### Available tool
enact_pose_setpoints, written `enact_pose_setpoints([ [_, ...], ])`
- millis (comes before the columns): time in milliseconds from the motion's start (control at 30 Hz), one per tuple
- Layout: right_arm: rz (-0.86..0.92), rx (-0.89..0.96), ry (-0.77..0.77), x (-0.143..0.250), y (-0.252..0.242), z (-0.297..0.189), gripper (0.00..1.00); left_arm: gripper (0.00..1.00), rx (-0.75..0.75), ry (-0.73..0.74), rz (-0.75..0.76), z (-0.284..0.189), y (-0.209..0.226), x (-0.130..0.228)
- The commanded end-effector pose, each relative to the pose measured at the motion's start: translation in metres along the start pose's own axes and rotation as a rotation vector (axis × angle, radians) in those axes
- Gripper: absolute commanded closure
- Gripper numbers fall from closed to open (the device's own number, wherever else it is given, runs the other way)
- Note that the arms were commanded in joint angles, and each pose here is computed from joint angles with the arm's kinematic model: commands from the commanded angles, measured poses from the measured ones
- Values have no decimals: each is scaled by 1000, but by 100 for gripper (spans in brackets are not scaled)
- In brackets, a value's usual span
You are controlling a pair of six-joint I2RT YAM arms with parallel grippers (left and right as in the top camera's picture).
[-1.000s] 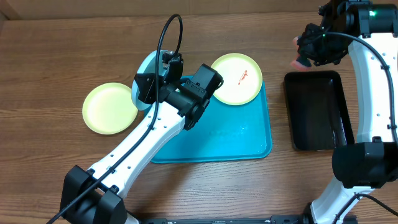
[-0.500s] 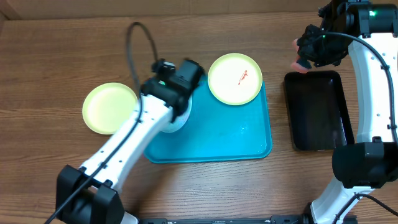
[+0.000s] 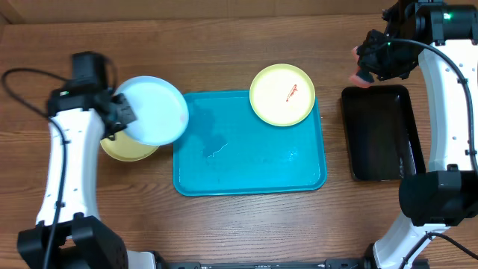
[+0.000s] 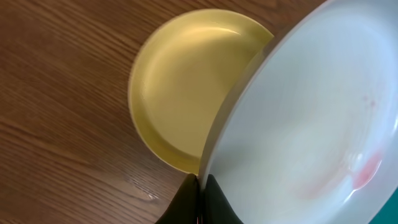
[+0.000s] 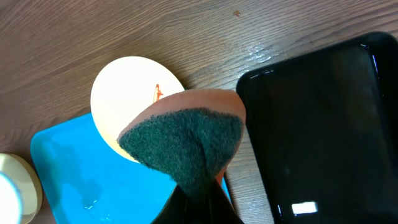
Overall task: Clean dirty plates on tray and stack at the side
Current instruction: 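Place the light-blue plate onto the cream plate with left gripper, then move left gripper to the remaining cream plate on the tray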
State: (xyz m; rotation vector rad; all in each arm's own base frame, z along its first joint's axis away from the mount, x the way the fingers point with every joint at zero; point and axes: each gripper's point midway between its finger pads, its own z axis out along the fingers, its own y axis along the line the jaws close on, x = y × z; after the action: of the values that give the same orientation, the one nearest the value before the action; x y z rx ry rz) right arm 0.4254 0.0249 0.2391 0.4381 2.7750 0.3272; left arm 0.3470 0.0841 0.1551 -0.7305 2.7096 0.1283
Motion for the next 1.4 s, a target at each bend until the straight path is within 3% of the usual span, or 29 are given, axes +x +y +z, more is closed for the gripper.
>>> enact_pose_setpoints([
  [0, -9, -10, -42, -6, 1, -13, 96, 96, 109, 20, -115, 7, 27, -9],
  [167, -9, -10, -42, -6, 1, -13, 96, 96, 125, 37, -240, 40, 63, -5],
  [500, -9, -9, -38, -5, 1, -13, 96, 96, 111, 157, -315, 118, 65, 18],
  [633, -8, -8, -35, -4, 1, -13, 96, 96, 104, 181, -314, 127, 66, 22],
  [667, -8, -8, -36, -5, 1, -13, 96, 89, 102, 180, -305, 127, 66, 22],
  [733, -8, -8, -36, -5, 1, -13, 96, 65, 102, 175, -283, 127, 66, 21],
  [867, -8, -8, -35, -4, 1, -13, 96, 44, 106, 167, -247, 122, 66, 16],
  [1133, -7, -7, -33, -4, 1, -13, 96, 41, 189, 83, -134, 58, 47, -30],
  [1233, -8, -8, -36, -5, 1, -13, 96, 37, 330, 60, 9, 29, 4, -39],
  [1367, -8, -8, -35, -4, 1, -13, 96, 37, 391, 77, 87, 14, -44, -31],
])
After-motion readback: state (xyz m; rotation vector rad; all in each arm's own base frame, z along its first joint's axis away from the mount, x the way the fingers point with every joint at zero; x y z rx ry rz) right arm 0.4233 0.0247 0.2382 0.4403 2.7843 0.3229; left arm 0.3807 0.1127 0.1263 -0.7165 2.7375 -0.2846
